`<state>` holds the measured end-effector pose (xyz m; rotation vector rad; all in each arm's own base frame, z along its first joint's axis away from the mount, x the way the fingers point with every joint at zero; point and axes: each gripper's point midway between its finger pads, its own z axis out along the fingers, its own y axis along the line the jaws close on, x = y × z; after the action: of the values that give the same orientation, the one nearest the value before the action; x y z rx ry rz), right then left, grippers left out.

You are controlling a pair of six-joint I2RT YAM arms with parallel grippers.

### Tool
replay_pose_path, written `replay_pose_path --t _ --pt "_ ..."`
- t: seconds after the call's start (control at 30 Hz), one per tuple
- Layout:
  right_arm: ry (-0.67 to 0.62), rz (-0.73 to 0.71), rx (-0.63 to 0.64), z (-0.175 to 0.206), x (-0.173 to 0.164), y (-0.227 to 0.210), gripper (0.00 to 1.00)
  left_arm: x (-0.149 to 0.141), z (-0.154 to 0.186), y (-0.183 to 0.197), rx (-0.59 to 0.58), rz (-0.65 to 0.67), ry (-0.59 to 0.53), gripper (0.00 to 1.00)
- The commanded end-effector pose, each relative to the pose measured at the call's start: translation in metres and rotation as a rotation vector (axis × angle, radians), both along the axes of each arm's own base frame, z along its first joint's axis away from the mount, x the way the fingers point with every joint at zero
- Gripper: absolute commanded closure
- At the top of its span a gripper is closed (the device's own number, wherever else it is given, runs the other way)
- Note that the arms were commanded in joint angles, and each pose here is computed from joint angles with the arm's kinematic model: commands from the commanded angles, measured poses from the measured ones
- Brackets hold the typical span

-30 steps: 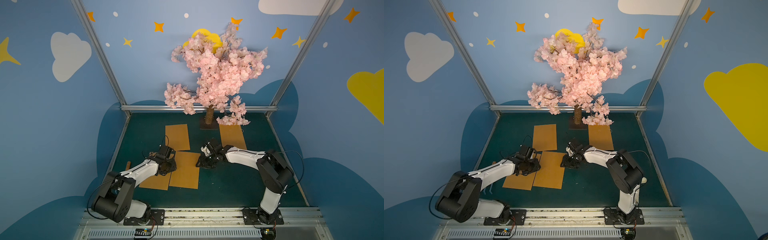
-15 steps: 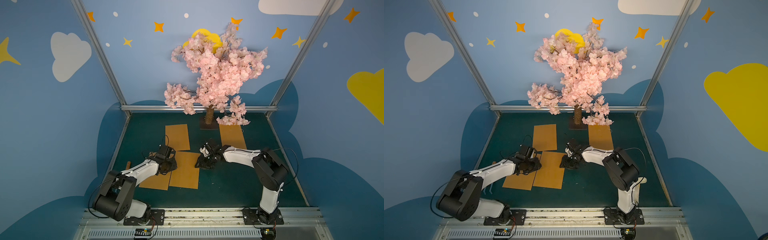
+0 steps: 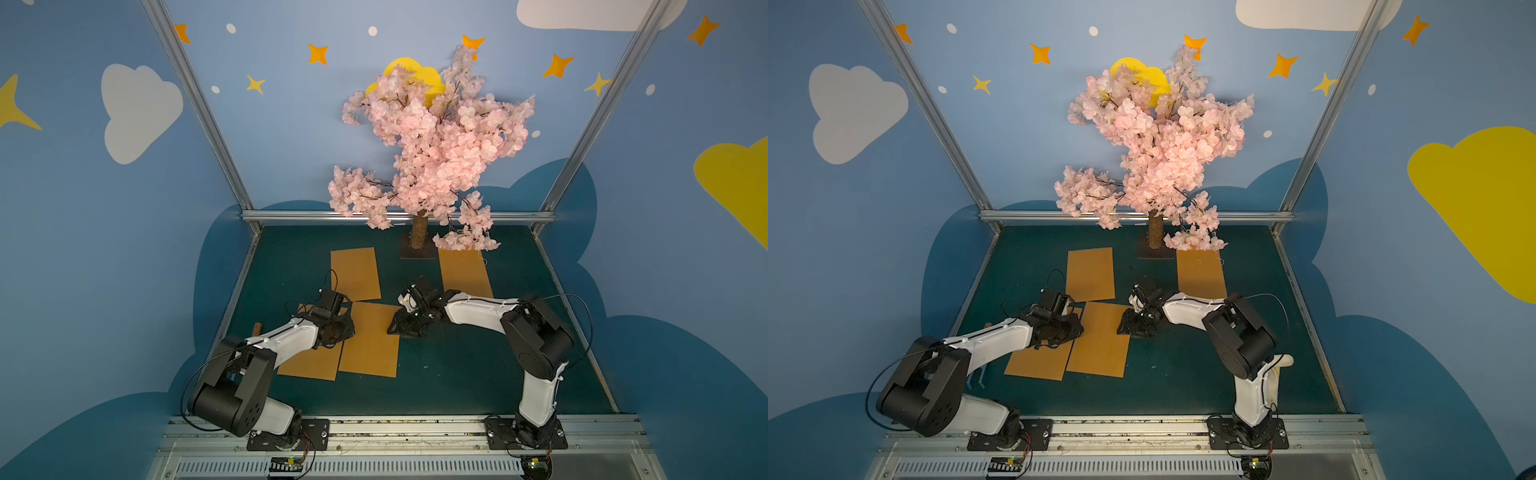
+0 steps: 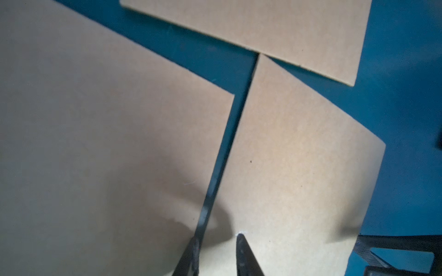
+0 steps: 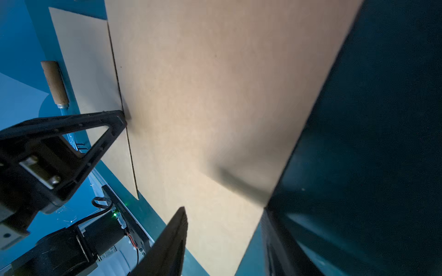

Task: Open the file bag
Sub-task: Pick up the file bag from the center of the board.

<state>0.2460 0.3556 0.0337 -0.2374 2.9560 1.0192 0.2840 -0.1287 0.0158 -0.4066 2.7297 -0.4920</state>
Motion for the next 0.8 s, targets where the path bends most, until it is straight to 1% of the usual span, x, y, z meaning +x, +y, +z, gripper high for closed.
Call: replay_pose_path --t 0.0,0.17,0.43,0.57,0.67,0.77 --pt "-0.004 0.021 0.038 -0.004 -0.002 0.01 0.49 -0.036 -0.041 0.004 0.022 -0.023 0.158 0.76" --pt "-0.018 0.029 0.101 0.004 -0.001 0.018 0.49 -0.038 -0.043 0.004 0.02 -0.024 0.167 0.82" --pt "-0.028 0.05 0.267 0.026 0.0 0.035 0.49 -0.043 -0.049 0.003 0.015 -0.033 0.183 0.89" --pt "-0.035 0.063 0.3 0.032 -0.001 0.04 0.5 -0.045 -0.052 0.0 0.011 -0.041 0.192 0.93" --pt "-0.04 0.062 0.335 0.037 -0.001 0.042 0.52 -0.047 -0.055 -0.002 0.014 -0.047 0.2 0.95" --pt "-0.048 0.064 0.361 0.044 -0.001 0.045 0.57 -0.049 -0.058 -0.004 0.014 -0.055 0.207 0.98"
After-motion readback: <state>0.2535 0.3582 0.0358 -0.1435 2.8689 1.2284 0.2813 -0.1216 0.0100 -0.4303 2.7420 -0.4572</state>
